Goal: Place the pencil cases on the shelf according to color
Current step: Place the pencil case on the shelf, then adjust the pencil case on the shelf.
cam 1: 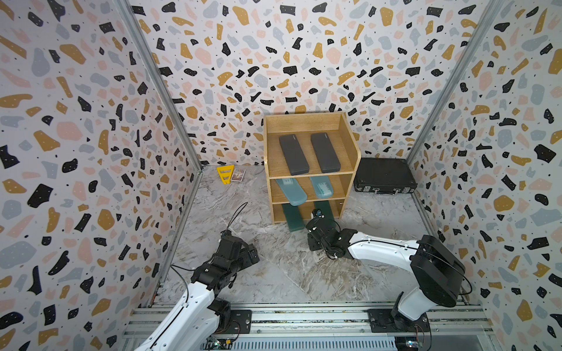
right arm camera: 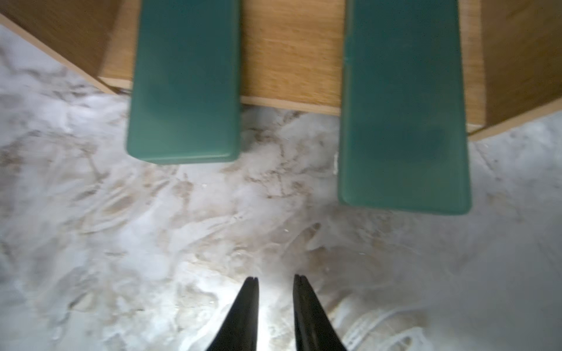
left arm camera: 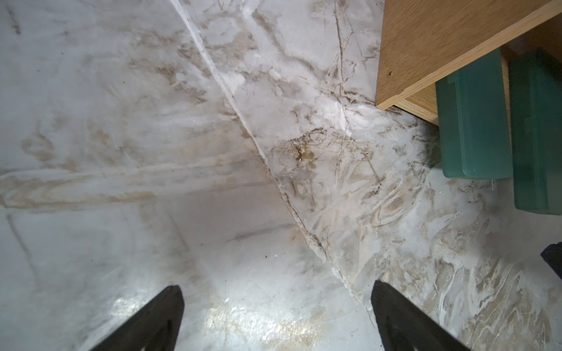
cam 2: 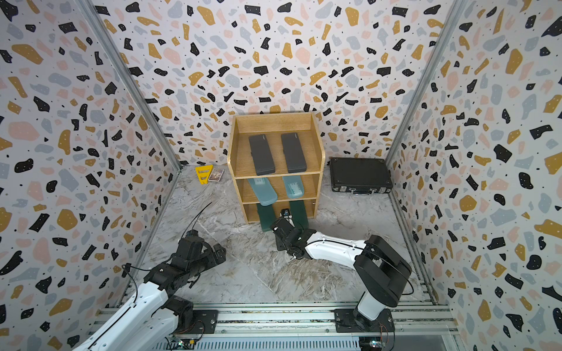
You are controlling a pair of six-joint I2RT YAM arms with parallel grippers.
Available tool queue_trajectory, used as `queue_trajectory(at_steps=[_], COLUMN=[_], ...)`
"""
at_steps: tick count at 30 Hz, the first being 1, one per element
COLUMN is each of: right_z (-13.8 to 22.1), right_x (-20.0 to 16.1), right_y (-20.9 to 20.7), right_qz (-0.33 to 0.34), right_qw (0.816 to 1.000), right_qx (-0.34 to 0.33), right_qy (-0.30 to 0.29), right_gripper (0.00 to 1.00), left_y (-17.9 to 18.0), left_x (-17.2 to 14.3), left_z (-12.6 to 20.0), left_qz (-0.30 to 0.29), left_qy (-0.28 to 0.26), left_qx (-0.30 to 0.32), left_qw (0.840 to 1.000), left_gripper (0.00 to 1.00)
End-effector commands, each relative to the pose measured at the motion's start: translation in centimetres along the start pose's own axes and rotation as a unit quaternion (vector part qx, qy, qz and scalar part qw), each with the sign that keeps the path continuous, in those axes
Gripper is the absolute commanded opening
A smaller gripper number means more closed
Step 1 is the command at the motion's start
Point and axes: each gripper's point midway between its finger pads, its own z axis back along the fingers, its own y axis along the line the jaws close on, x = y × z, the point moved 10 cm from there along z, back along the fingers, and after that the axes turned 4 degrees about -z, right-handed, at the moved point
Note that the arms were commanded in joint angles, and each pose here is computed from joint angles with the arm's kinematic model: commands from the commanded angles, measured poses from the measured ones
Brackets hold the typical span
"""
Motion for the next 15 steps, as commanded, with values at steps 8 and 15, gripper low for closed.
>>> queue_trajectory(at_steps=[8,15], right_z=[-2.5,-3.8], right_x=[1.3,2.4], right_y=[-3.8,-3.8], right_qz=[0.011,0.023], right_qw=[0.998,0.998], right_qx=[-0.052,-0.057], right_qy=[0.019,0.015], right_gripper=[0.25,0.24], left_y=[-0.2,0.1], left_x=[0.8,0.9], left_z=[0.4,0.4], left_qz=[0.005,-0.003], left_qy=[-0.044,-0.060], left_qx=[-0.008,0.002], left_qw=[0.999,0.998], left_gripper=[1.00,1.00])
